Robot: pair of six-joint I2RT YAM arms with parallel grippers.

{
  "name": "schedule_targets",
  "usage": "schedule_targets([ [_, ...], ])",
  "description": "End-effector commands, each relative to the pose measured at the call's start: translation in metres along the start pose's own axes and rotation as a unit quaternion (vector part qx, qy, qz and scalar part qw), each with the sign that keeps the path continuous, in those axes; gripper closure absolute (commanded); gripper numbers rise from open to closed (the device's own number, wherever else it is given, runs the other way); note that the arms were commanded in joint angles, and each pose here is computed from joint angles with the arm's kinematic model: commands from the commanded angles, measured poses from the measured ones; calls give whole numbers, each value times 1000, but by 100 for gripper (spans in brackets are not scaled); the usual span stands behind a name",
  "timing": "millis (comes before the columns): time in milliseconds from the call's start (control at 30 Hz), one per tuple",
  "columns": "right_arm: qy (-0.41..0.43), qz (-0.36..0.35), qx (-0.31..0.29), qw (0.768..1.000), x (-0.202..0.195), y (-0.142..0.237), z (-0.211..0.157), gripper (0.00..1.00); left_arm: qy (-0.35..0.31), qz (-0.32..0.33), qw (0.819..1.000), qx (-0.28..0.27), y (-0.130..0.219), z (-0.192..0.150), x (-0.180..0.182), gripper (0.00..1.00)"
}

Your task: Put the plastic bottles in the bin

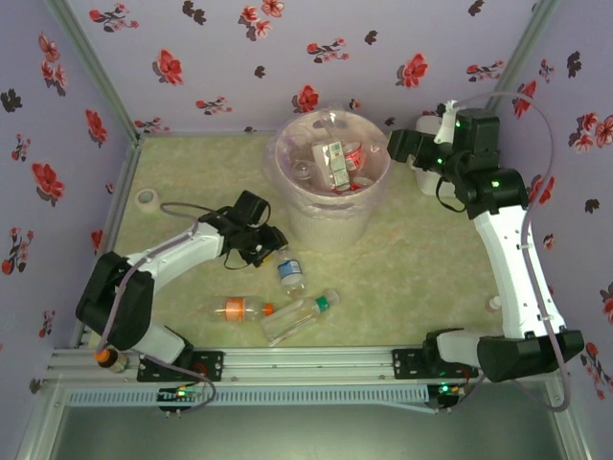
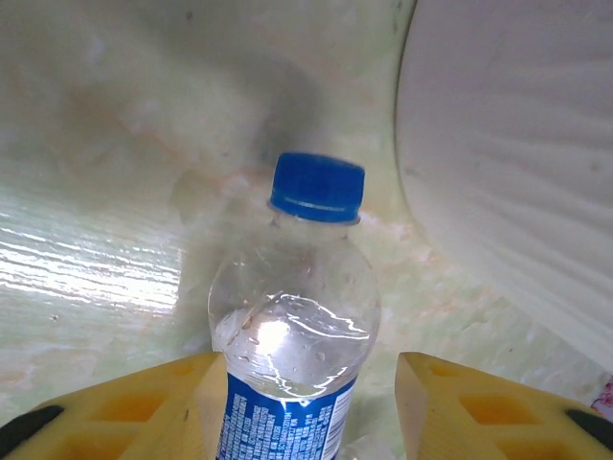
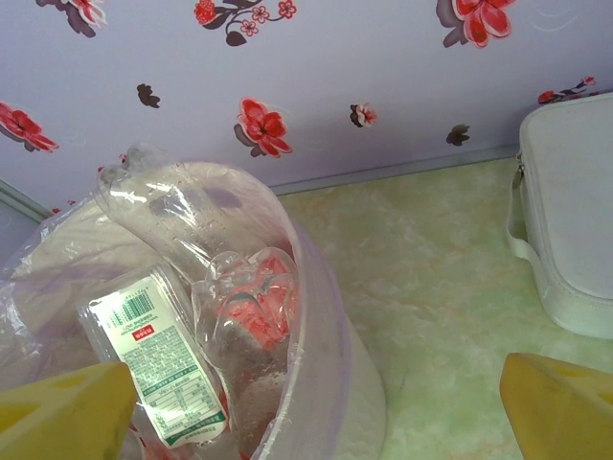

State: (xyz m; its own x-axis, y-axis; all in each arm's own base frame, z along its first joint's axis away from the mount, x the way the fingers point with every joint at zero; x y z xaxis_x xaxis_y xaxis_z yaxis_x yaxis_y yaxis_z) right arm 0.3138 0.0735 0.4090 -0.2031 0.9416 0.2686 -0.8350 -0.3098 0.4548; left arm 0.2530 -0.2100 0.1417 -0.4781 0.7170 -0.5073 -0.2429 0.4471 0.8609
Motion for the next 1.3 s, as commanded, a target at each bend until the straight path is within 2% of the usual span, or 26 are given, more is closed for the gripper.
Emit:
schedule_targets([
  [0,-4,4,-28,1000,2,3,17,2,-11,1,1000,3,14,-1,-3,38],
  [67,-4,2,-25,1000,2,2,16,2,-16,7,1000,23,11,-11,-2,22],
  [200,-1,-7,-21,1000,-1,1,13,2,-55,20,997,53,-1,-39,0,3],
  [433,-5,-1,-16,1000,0,-1,12,2,-85,41,992,78,-19,-69,10,1],
  [633,-14,11,-23,1000,3,-1,14,2,-85,50,992,83,-33,-70,21,13],
  [767,-13,13,-32,999,5,6,17,2,-92,56,991,84,-35,-69,22,29],
  [867,-11,15,-36,999,6,11,20,2,-99,59,991,65,-28,-66,23,43],
  [967,-13,19,-41,999,9,15,23,3,-101,67,992,41,-20,-60,26,50],
  [1133,-23,37,-68,997,15,26,34,4,-110,70,991,-7,11,-37,23,57],
  [1267,-34,98,-80,991,33,31,46,9,-123,73,986,-88,70,-5,17,61],
])
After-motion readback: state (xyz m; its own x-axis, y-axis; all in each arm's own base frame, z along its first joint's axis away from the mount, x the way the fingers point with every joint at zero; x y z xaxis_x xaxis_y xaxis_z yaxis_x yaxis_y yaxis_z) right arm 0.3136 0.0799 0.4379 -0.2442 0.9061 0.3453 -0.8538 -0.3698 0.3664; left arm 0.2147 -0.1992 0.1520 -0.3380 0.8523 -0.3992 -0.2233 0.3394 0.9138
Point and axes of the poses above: each hand's point on the last joint's axis, 136 mm out from that joint toward the fingers, its own y axis back along the fingers, its own x axis along the line the jaws close on, z = x × y, the point moved 6 cm from there along y, back along the fingers, and after that the axes turned 6 degrees about y, right-handed, at the moved point
